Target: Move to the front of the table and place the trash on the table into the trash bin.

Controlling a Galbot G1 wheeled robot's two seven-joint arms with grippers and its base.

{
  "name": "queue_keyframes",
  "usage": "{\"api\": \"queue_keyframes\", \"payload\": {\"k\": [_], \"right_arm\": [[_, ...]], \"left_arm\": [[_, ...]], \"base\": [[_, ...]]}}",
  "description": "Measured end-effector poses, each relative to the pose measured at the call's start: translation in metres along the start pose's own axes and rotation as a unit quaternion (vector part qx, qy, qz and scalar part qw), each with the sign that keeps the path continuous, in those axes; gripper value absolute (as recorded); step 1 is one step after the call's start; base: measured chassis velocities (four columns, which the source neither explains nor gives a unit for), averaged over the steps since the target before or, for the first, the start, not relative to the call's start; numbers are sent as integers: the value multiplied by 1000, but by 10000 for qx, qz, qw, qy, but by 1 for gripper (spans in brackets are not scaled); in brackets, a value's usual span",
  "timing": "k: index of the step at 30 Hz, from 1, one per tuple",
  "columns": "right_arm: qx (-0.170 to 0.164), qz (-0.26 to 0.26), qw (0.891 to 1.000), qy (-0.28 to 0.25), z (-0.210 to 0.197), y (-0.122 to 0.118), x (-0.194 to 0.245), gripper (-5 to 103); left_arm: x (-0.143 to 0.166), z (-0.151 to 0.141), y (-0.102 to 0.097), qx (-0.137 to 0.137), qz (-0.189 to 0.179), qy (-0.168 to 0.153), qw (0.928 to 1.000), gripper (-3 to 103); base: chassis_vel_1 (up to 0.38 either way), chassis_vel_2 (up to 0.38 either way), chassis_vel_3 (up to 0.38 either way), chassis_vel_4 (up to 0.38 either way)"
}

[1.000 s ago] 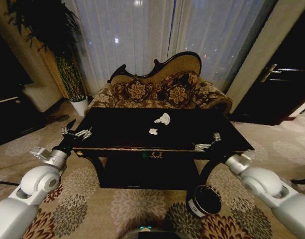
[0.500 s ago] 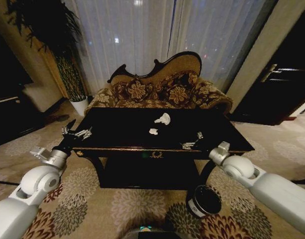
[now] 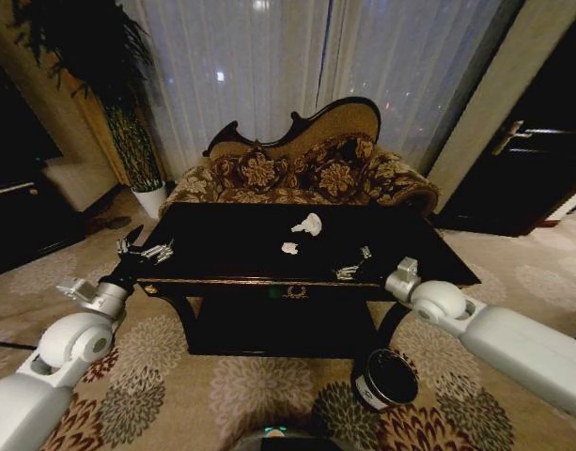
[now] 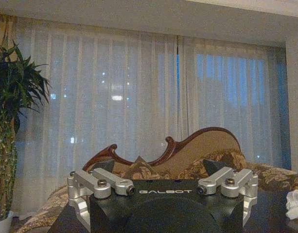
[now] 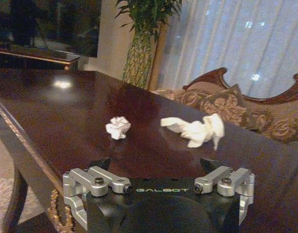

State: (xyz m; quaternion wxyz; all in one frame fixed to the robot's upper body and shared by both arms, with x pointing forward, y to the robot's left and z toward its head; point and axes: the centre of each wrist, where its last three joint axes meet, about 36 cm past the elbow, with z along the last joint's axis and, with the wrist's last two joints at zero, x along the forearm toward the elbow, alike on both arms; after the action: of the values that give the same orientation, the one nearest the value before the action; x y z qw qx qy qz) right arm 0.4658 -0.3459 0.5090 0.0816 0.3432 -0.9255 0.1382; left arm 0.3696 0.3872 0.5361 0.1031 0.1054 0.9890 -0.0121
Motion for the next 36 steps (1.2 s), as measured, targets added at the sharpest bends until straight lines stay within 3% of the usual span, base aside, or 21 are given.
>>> {"api": "queue_keyframes", "payload": {"k": [7,14,23,36], "right_arm": [[-20,-232,9997,89,-2,7,-18,100],[91,-508,9986,-76,-40,5,-58,100],[164,-772,9969,27,-44,15,-97,100],[215,-681,9974,22,-42,3,-135,100]], "left_arm": [[0,0,0,0,0,0,10000,100],[0,0,0,0,-1,0,10000,100],[0,0,0,0,-3,0,10000,100],[0,0,0,0,-1,0,10000,100]], "base": [[0,0,0,0],[0,0,0,0],[0,0,0,0],[0,0,0,0]]}}
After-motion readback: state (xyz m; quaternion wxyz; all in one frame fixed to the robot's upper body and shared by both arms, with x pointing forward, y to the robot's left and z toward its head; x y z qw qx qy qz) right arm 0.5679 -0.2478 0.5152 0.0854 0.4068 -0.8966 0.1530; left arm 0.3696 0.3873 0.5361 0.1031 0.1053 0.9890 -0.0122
